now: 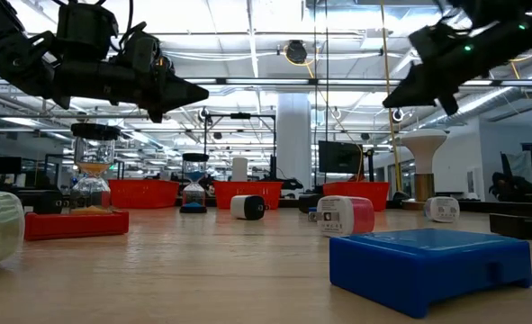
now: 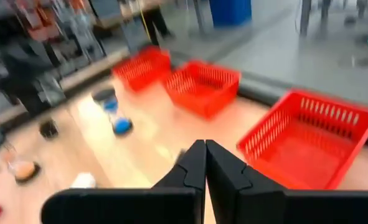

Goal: Pick & Place Office items
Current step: Put the black charger adapter into the right orange basket

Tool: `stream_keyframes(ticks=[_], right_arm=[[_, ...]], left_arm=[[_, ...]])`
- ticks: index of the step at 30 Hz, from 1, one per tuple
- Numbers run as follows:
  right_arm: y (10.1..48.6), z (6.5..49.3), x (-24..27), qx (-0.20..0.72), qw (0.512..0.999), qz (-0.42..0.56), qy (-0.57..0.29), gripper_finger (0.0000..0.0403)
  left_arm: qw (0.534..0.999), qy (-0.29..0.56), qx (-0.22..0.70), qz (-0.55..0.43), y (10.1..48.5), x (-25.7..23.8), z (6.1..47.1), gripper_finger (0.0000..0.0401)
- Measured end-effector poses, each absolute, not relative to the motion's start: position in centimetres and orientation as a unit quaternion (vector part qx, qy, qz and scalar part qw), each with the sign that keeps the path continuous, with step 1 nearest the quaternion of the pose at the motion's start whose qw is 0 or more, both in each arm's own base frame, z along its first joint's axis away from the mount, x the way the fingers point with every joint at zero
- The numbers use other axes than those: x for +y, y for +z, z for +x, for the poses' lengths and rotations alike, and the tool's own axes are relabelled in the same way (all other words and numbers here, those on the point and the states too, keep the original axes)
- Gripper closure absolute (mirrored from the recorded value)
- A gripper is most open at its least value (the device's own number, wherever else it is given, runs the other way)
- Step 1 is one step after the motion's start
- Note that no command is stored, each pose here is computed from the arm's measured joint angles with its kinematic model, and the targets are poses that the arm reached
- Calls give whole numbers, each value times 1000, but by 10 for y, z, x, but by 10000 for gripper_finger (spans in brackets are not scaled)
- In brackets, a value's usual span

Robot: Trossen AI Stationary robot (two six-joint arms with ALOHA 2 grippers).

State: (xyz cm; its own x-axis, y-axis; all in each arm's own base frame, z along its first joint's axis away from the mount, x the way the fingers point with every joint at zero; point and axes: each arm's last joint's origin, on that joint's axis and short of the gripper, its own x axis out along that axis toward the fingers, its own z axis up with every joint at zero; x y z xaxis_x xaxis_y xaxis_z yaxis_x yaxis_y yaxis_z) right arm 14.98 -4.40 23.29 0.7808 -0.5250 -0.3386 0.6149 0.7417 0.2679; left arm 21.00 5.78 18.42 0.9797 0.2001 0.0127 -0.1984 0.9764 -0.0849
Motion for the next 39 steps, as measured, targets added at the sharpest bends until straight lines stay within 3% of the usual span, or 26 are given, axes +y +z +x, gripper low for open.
stream_keyframes(ticks=[5,16,21,30,39], right_arm=[[237,183,-45,236,897,184,-324,403],[221,239,-45,343,832,242,-362,398],[201,255,-42,346,813,279,-377,360],[162,294,-48,312,822,296,-372,267],[139,305,-57,327,804,291,-403,245]], left_arm=[[994,100,-11,-41,184,58,210,391],[994,100,-11,-41,184,58,210,391],[994,100,-11,-41,184,58,210,391],[994,100,-11,-41,184,58,210,391],[994,100,-11,-41,184,58,210,391]])
